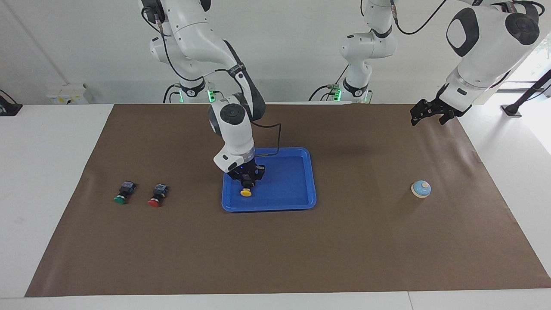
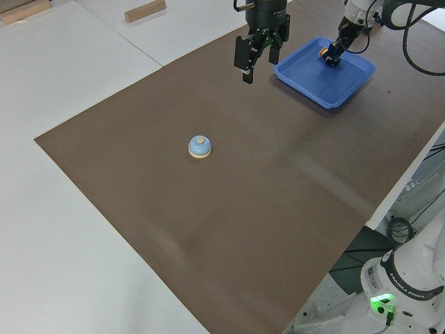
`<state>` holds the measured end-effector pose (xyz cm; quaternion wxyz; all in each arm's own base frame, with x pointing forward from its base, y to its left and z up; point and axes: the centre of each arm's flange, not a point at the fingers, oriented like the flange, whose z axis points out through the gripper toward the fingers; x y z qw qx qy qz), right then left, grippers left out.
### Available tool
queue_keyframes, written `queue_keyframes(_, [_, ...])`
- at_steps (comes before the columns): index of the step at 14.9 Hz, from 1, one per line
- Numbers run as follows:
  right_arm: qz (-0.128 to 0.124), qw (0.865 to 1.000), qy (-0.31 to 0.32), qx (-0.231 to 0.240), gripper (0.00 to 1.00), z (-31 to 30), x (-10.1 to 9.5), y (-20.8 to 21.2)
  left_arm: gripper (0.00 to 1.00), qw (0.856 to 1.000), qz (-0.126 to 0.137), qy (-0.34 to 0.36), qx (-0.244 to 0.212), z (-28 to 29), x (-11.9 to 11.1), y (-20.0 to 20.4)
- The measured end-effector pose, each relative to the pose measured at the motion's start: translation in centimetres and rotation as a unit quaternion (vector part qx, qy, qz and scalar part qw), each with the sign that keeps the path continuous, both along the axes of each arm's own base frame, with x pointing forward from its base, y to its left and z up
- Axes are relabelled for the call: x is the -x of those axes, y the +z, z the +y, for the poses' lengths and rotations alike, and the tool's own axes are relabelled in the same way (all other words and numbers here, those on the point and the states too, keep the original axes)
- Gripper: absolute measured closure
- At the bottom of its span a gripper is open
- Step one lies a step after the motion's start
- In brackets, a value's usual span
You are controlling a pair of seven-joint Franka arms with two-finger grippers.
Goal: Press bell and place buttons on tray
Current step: 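Carry the orange button into the blue tray and release it, then reach the right gripper to the red-capped button and grasp it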
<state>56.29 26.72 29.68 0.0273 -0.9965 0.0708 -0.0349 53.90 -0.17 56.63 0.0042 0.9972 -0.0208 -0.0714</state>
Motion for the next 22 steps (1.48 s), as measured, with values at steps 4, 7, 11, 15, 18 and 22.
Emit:
queue_keyframes(4, [0.034,0.999,-0.034,0.016,0.02,-3.1,-2.5,5.2,0.00,1.000,0.000,0.000,0.000,0.0,0.0,0.0])
queue_keyframes(7, [0.040,0.999,-0.024,0.020,0.00,-8.8,-5.1,11.5,0.00,1.000,0.000,0.000,0.000,0.0,0.0,0.0])
queue_keyframes(11, [0.038,0.999,0.011,0.022,0.00,-20.2,-7.0,12.3,0.00,1.000,0.000,0.000,0.000,0.0,0.0,0.0])
queue_keyframes(15, [0.019,0.999,0.013,0.023,0.00,-28.8,-6.8,9.0,0.00,1.000,0.000,0.000,0.000,0.0,0.0,0.0])
queue_keyframes(18, [-0.001,1.000,0.005,0.025,0.00,-31.0,-5.0,4.5,0.00,1.000,0.000,0.000,0.000,0.0,0.0,0.0])
queue_keyframes(22, [-0.014,1.000,0.008,0.026,0.00,-30.5,-3.2,1.1,0.00,1.000,0.000,0.000,0.000,0.0,0.0,0.0])
